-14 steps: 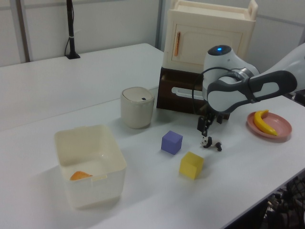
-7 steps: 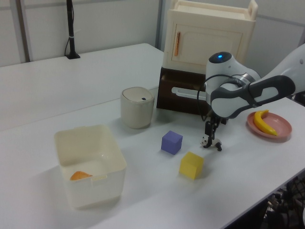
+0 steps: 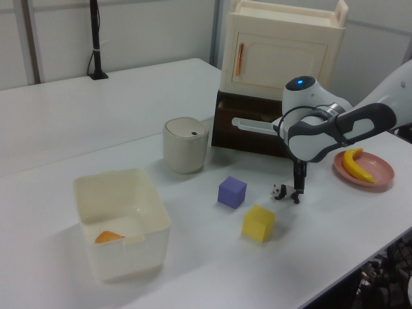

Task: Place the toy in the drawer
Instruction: 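Lower the gripper around the panda toy and close on it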

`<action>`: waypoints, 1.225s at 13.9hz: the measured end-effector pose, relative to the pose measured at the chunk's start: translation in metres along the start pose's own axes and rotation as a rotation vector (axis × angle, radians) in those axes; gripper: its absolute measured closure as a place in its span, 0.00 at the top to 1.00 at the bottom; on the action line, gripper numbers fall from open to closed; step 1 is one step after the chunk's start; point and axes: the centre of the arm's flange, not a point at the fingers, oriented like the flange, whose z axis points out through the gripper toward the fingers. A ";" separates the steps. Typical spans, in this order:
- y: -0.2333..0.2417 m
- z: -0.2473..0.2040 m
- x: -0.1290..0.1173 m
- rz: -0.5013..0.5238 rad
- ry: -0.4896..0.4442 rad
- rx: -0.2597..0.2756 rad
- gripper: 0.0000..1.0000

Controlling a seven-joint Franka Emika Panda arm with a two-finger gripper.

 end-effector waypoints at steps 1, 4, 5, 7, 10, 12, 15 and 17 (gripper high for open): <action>0.000 0.004 0.000 -0.031 -0.004 0.007 1.00; -0.002 0.011 0.001 -0.054 -0.010 0.018 1.00; -0.002 0.016 0.002 -0.058 -0.016 0.028 1.00; -0.005 0.032 0.003 -0.103 -0.031 0.057 1.00; -0.006 0.042 0.004 -0.137 -0.038 0.074 1.00; -0.005 0.041 0.005 -0.153 -0.034 0.071 1.00; -0.002 0.034 0.009 -0.164 -0.021 0.056 1.00; -0.002 0.028 0.014 -0.174 -0.013 0.045 0.96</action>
